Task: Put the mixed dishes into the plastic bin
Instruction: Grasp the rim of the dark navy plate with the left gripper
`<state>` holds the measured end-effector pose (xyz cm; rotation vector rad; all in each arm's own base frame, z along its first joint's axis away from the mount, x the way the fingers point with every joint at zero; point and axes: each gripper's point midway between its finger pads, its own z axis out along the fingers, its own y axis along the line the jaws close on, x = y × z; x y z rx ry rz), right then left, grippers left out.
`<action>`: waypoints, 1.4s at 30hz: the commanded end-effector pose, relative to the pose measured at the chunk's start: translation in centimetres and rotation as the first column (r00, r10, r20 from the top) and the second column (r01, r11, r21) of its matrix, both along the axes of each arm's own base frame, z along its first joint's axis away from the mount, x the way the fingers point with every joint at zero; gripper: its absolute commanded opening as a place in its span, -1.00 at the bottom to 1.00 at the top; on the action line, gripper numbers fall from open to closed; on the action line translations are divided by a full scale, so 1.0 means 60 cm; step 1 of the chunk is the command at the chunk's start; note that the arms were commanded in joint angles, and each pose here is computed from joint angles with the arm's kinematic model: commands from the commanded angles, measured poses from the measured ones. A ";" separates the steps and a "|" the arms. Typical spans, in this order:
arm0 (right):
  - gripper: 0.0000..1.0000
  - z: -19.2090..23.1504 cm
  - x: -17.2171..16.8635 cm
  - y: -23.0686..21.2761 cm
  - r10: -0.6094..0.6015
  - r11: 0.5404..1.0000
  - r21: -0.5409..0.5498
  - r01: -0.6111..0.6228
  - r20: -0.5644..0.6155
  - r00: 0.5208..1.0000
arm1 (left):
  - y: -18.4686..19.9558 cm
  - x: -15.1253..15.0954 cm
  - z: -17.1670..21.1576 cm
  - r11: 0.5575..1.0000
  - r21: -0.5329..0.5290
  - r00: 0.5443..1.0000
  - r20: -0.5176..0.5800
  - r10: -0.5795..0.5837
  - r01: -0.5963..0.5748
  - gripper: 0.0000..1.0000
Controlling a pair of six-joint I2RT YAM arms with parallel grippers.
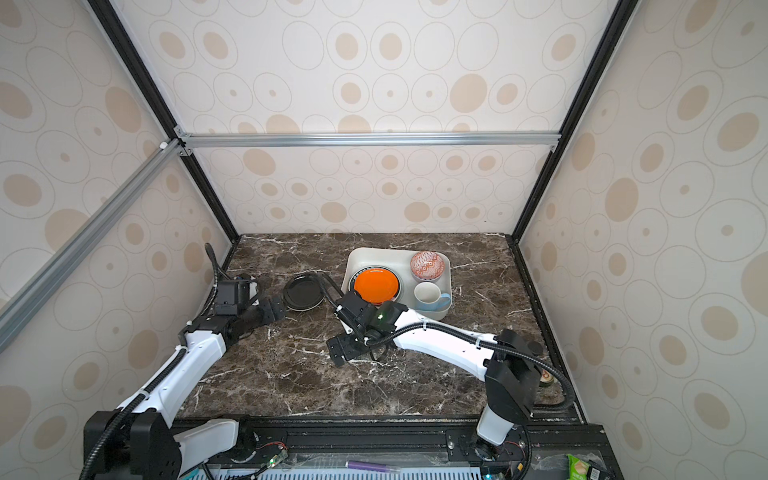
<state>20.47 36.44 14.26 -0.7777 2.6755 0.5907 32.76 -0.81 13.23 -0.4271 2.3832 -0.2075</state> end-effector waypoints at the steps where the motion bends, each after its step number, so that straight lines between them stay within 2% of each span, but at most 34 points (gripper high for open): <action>1: 0.99 0.006 0.009 0.032 0.059 0.998 0.031 -0.060 0.022 0.998 | 0.020 -0.001 0.001 0.999 0.028 1.000 0.006 0.019 -0.019 0.98; 7: 1.00 -0.024 0.035 0.060 0.090 0.996 -0.008 -0.089 0.024 0.996 | 0.050 0.016 -0.004 0.998 -0.018 0.998 0.005 0.067 -0.067 0.98; 13: 1.00 -0.042 0.060 0.088 0.106 0.994 0.029 -0.105 -0.025 0.994 | 0.082 0.014 -0.008 0.992 -0.023 0.993 0.003 0.120 -0.120 0.98; 22: 0.99 -0.040 0.096 0.101 0.095 0.994 0.063 -0.093 -0.024 0.995 | 0.084 0.009 -0.015 0.993 -0.016 0.993 -0.002 0.119 -0.119 0.98; 27: 0.99 -0.035 0.099 0.100 0.083 0.995 0.063 -0.082 -0.025 0.996 | 0.072 0.015 -0.021 0.994 -0.056 0.995 0.000 0.098 -0.098 0.98; 33: 0.99 -0.017 0.102 0.094 0.057 0.995 0.082 -0.056 -0.005 0.998 | 0.061 0.053 -0.028 0.989 -0.123 0.997 -0.011 0.080 -0.081 0.87; 37: 0.99 -0.013 0.104 0.091 0.047 0.994 0.094 -0.048 0.007 0.999 | 0.063 0.097 -0.020 0.991 -0.114 0.997 -0.028 0.068 -0.071 0.72; 42: 1.00 -0.017 0.106 0.085 0.047 0.994 0.100 -0.046 -0.005 0.999 | 0.056 0.149 -0.020 0.995 -0.085 0.997 -0.053 0.055 -0.059 0.64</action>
